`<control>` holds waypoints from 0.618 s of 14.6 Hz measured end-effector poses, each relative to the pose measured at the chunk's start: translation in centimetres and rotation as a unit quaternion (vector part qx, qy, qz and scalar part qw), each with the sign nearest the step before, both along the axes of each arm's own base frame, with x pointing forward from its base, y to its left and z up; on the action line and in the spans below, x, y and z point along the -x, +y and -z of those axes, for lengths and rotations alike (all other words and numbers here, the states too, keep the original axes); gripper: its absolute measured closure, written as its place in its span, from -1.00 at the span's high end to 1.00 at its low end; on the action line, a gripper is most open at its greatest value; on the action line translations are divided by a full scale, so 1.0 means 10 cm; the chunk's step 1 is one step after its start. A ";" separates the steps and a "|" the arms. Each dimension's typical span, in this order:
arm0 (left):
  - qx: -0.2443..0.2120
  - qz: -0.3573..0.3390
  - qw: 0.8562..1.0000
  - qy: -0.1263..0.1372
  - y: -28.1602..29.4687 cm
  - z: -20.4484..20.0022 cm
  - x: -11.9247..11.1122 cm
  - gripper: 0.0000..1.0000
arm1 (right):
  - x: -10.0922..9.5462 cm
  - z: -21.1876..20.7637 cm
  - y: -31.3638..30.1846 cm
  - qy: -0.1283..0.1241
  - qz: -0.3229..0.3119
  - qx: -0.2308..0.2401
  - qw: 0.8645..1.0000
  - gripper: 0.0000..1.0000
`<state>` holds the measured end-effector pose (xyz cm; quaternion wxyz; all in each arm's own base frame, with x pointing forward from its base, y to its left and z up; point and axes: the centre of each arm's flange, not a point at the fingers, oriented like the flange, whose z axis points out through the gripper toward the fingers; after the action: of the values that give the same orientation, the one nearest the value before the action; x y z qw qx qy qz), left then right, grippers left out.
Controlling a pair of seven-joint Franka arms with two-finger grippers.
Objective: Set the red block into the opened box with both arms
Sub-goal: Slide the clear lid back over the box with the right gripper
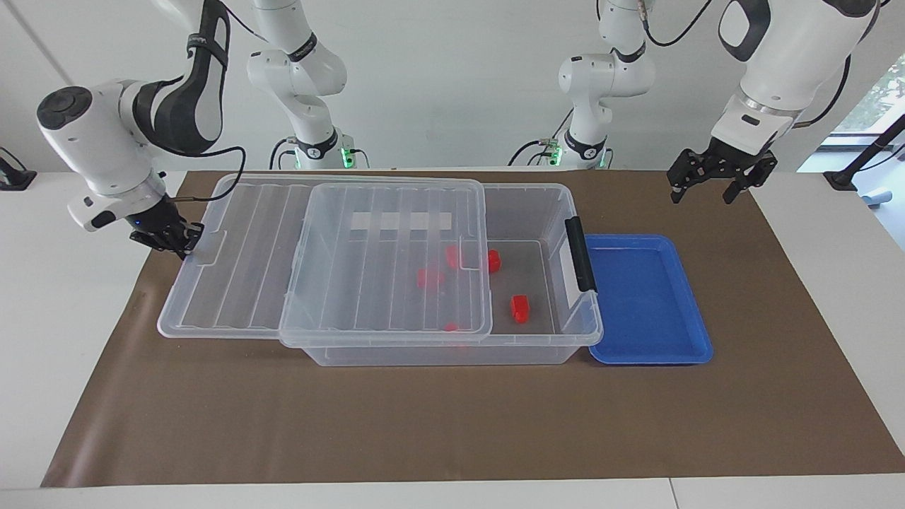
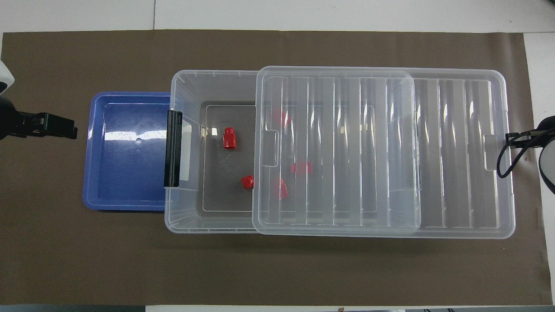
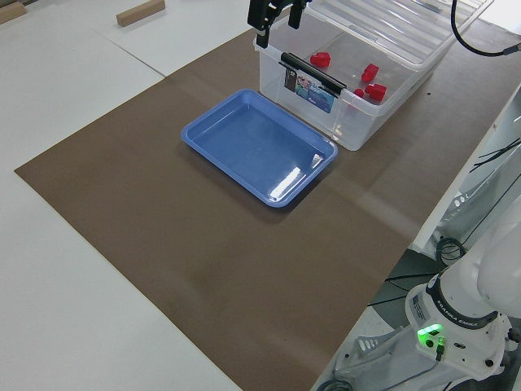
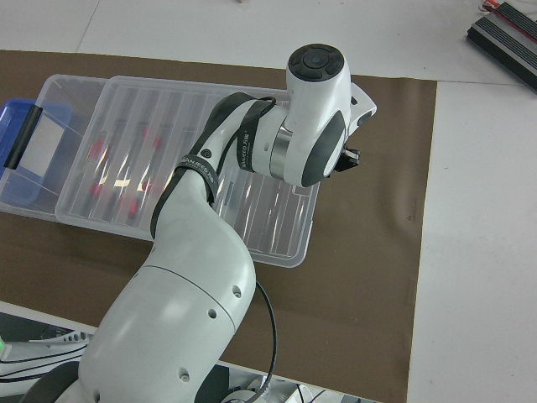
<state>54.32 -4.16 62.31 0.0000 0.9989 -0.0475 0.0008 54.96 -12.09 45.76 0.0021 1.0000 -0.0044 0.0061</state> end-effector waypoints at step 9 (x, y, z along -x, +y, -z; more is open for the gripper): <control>0.008 -0.001 1.000 0.019 0.00 -0.01 -0.02 1.00 | -0.12 0.00 0.92 0.002 0.045 -0.004 0.999 -0.98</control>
<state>54.54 -4.14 62.42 0.0092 0.9987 -0.0467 -0.0173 56.15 -2.91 45.72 -0.0018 0.9988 -0.0492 0.0042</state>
